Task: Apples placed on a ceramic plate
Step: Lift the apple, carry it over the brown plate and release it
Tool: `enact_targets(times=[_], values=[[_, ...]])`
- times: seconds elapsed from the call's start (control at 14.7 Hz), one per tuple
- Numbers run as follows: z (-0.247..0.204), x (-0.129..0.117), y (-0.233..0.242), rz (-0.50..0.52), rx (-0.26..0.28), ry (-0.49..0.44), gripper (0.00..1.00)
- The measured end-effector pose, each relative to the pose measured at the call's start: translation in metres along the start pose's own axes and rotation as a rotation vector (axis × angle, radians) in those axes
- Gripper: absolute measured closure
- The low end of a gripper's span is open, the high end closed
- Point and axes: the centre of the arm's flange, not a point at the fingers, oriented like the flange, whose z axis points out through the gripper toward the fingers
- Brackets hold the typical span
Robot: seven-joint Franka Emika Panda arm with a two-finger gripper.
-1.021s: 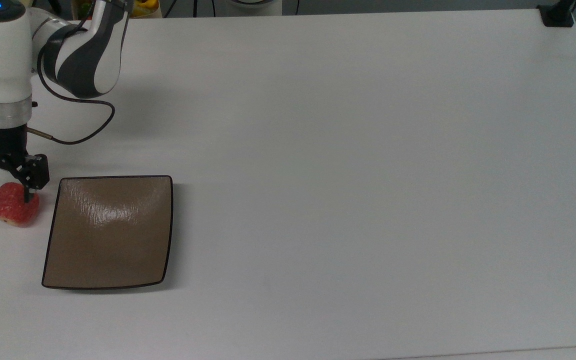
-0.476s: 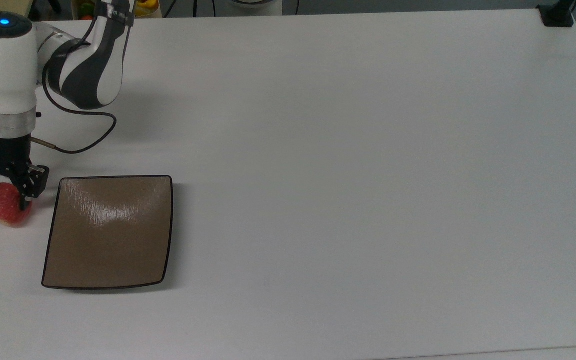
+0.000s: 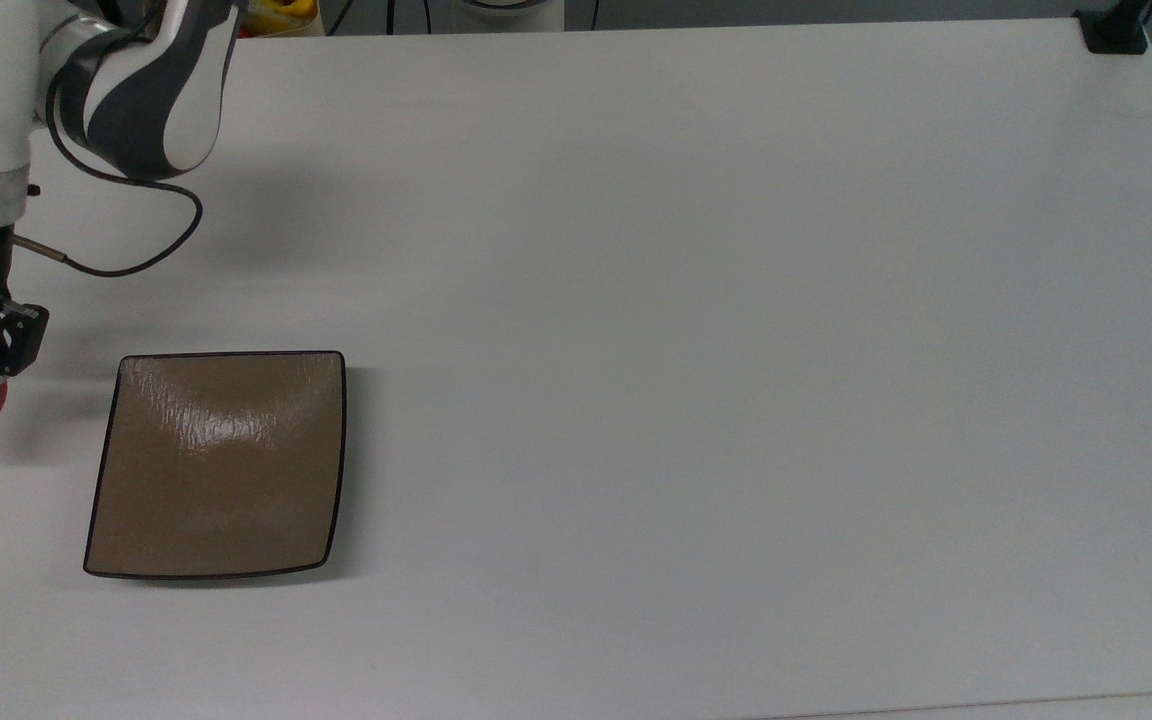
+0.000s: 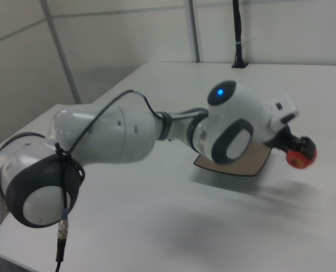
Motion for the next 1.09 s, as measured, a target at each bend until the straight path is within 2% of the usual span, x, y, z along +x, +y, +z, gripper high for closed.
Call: enact_targets(times=[0.2, 0.48, 0.54, 0.68, 0.75, 1.09], values=[[-0.039, 0.029, -0.037, 0.012, 0.066, 0.047, 0.33], [-0.05, 0.024, -0.092, -0.046, 0.13, -0.039, 0.33], [-0.045, 0.017, -0.103, -0.064, 0.135, -0.06, 0.3], [-0.035, 0.004, -0.124, -0.109, 0.141, -0.092, 0.03], [-0.032, 0.002, -0.13, -0.127, 0.141, -0.099, 0.0], [-0.021, -0.007, -0.139, -0.146, 0.143, -0.118, 0.0]])
